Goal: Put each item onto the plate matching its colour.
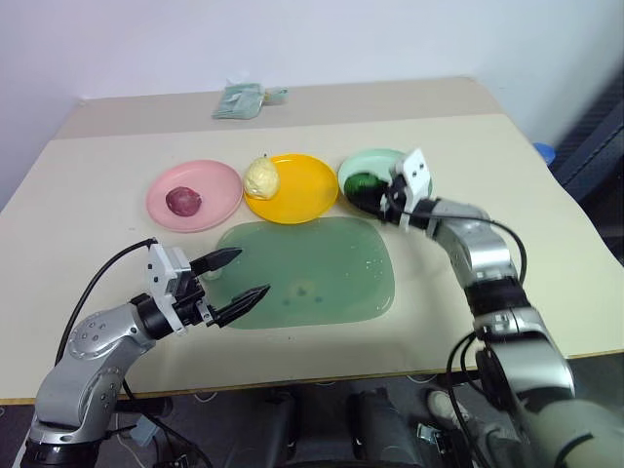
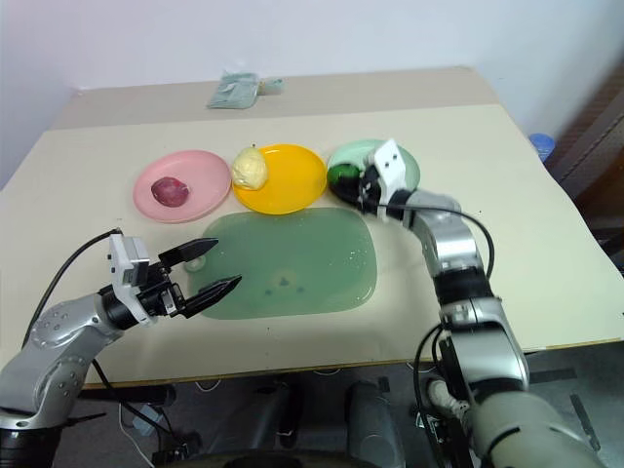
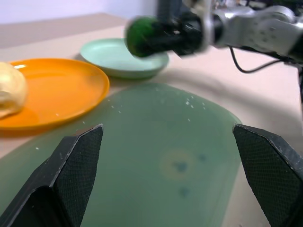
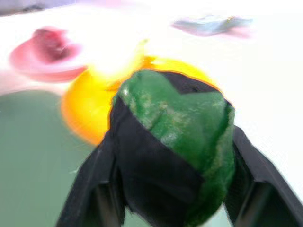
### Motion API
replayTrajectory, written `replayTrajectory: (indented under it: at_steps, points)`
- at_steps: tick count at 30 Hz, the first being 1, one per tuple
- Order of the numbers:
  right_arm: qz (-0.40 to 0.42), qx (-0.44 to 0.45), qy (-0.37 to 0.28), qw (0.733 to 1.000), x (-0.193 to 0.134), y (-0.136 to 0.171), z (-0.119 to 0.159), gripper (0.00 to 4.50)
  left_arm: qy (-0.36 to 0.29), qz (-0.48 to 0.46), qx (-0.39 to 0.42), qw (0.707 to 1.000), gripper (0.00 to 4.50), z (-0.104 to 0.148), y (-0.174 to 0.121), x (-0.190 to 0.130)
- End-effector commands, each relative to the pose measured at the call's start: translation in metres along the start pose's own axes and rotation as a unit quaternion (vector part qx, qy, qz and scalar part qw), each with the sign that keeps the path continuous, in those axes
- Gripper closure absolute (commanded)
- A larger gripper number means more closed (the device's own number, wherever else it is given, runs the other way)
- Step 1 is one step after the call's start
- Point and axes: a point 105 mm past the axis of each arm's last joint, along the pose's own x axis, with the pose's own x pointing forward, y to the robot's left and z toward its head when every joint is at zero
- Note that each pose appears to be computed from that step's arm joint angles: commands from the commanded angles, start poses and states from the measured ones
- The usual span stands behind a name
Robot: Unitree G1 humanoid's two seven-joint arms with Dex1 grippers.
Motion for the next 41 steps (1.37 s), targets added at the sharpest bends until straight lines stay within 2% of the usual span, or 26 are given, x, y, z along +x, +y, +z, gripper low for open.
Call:
replayTrajectory:
  at_steps: [1, 6, 9, 10, 11, 12, 15, 20, 24, 33, 37, 41]
  points:
    - [-0.088, -0.007, -0.015, 0.996, 0.008, -0.033, 0.011, 2.26, -0.008, 0.035, 0.026, 0.999, 0.00, 0.010, 0.004, 0.002]
    - [-0.152, -0.001, 0.022, 0.988, 0.010, -0.051, -0.001, 2.26, 0.017, 0.087, 0.050, 0.995, 0.00, 0.005, 0.013, 0.005]
    - [-0.167, 0.003, 0.028, 0.986, 0.009, -0.053, -0.005, 1.31, 0.013, 0.122, 0.084, 0.989, 0.00, 0.007, 0.018, 0.002]
    - [-0.172, 0.004, 0.026, 0.985, 0.009, -0.054, -0.004, 0.92, 0.002, 0.130, 0.086, 0.988, 0.00, 0.009, 0.019, 0.002]
    - [-0.176, 0.003, 0.024, 0.984, 0.009, -0.056, -0.002, 0.28, -0.007, 0.135, 0.086, 0.987, 0.00, 0.010, 0.019, 0.003]
    - [-0.176, 0.004, 0.019, 0.984, 0.008, -0.057, 0.000, 0.02, -0.015, 0.146, 0.086, 0.985, 0.00, 0.011, 0.022, 0.002]
    - [-0.169, 0.000, 0.009, 0.986, 0.005, -0.059, 0.004, 0.02, -0.015, 0.155, 0.084, 0.984, 0.00, 0.010, 0.024, 0.002]
    - [-0.104, -0.011, -0.034, 0.994, -0.010, -0.056, 0.011, 0.02, -0.001, 0.164, 0.094, 0.982, 0.00, 0.005, 0.026, -0.010]
    - [-0.044, -0.034, -0.088, 0.995, -0.061, -0.033, 0.007, 0.02, 0.040, 0.218, 0.098, 0.970, 0.00, -0.008, 0.043, -0.030]
    - [-0.100, -0.017, -0.002, 0.995, -0.168, 0.019, -0.020, 0.02, 0.078, 0.190, 0.079, 0.975, 0.00, -0.013, 0.040, -0.058]
    - [-0.122, -0.002, 0.030, 0.992, -0.189, 0.029, -0.032, 0.02, 0.088, 0.166, 0.072, 0.980, 0.00, -0.012, 0.036, -0.062]
    - [-0.134, 0.005, 0.036, 0.990, -0.194, 0.033, -0.034, 0.02, 0.097, 0.150, 0.050, 0.983, 0.00, -0.014, 0.035, -0.060]
